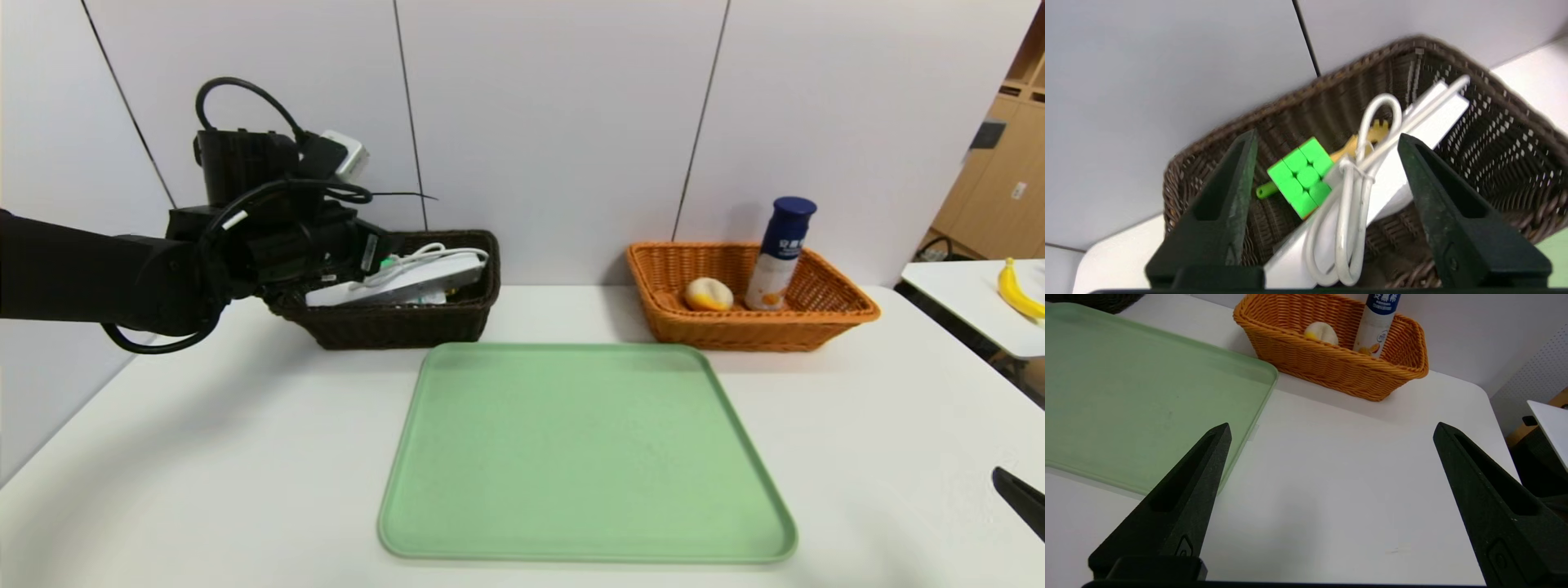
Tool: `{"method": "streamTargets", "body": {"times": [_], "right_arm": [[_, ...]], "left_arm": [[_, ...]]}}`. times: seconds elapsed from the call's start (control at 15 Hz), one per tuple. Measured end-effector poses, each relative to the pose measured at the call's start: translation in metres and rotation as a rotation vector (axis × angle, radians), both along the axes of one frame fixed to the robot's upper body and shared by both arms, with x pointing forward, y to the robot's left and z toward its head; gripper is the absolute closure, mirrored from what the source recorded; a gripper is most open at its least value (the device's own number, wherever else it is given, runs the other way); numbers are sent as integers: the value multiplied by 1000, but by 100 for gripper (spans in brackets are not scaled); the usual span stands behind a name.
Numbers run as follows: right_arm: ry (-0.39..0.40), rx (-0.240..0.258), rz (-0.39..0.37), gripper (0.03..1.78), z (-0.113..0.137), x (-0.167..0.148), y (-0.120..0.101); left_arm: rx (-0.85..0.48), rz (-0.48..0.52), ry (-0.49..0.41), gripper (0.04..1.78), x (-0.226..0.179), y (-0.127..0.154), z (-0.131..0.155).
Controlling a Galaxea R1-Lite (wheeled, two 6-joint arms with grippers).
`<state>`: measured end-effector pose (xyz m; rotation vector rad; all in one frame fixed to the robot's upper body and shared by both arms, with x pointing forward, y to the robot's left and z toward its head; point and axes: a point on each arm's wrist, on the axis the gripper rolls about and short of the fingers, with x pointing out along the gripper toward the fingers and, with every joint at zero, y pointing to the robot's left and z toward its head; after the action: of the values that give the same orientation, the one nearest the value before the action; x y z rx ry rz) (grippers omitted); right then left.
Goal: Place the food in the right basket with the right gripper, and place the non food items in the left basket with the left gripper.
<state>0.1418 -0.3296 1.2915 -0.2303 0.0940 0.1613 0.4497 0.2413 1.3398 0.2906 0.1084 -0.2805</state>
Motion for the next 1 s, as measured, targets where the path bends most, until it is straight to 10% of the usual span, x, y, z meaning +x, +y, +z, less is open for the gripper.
{"method": "streamTargets", "body": {"times": [0.47,1.0], "right_arm": [[-22,55,-16,10,34,37,4],[-106,68,-108,10,60,75,0]], "left_arm": [[-78,24,-117,30,-24,8,34],[-26,315,-185,18,-120,59,51]]}}
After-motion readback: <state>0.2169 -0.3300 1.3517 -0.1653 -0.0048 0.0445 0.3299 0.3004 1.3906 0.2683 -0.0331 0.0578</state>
